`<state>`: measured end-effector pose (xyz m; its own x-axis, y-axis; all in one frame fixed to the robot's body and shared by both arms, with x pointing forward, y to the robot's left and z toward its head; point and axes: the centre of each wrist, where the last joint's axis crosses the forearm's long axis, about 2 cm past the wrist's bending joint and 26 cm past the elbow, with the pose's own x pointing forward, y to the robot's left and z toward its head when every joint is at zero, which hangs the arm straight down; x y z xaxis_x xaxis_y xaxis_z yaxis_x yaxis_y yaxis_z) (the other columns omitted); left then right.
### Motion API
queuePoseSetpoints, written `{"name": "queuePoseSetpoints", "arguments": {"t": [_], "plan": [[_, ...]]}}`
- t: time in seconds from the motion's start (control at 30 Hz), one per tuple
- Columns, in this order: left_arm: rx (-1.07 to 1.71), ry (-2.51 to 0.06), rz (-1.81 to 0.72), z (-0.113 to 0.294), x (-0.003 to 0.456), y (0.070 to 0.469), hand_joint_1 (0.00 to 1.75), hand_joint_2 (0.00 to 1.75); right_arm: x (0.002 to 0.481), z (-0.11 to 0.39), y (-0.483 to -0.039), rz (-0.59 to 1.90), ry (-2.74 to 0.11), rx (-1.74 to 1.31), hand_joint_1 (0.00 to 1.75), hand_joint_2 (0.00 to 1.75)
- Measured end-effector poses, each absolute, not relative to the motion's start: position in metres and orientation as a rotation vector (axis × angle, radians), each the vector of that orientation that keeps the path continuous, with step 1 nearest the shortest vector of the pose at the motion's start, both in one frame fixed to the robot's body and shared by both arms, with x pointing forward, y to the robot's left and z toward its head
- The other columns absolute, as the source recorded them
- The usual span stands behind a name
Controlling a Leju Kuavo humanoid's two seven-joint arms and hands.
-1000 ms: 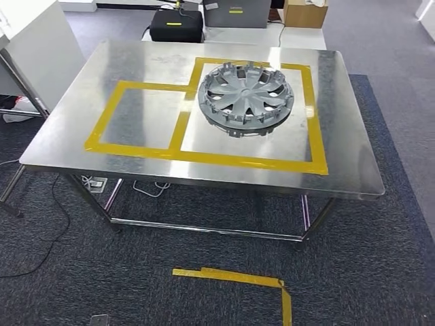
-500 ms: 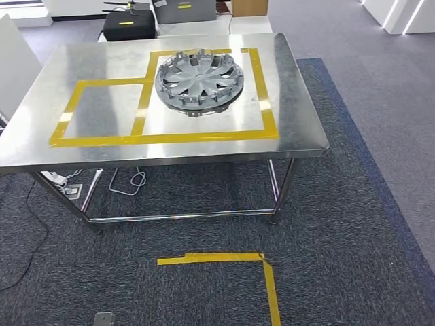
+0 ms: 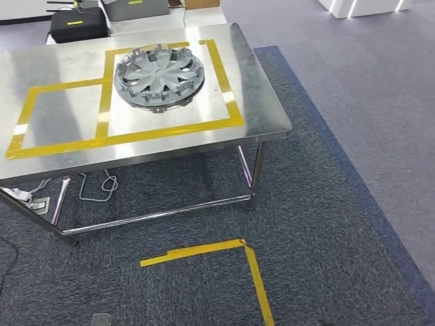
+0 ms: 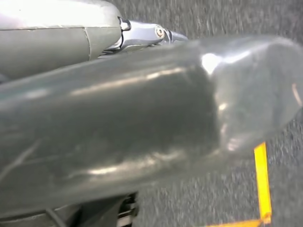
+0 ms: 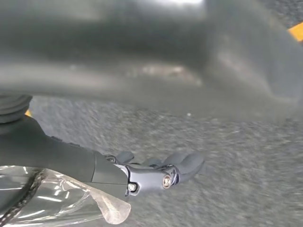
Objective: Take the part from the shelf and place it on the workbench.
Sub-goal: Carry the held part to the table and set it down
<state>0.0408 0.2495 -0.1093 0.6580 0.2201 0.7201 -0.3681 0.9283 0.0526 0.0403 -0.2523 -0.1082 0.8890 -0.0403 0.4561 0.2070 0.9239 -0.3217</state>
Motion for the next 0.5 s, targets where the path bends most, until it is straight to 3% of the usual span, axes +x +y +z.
{"name": "queuePoseSetpoints", "arguments": {"t": [0.5], "plan": [[0.179,-0.772,0.345,-0.1089,0.0419,0.2446,0.0,0.0,0.0416,-0.108,-0.2506,-0.119,-0.459,-0.367,0.0,0.0]]}}
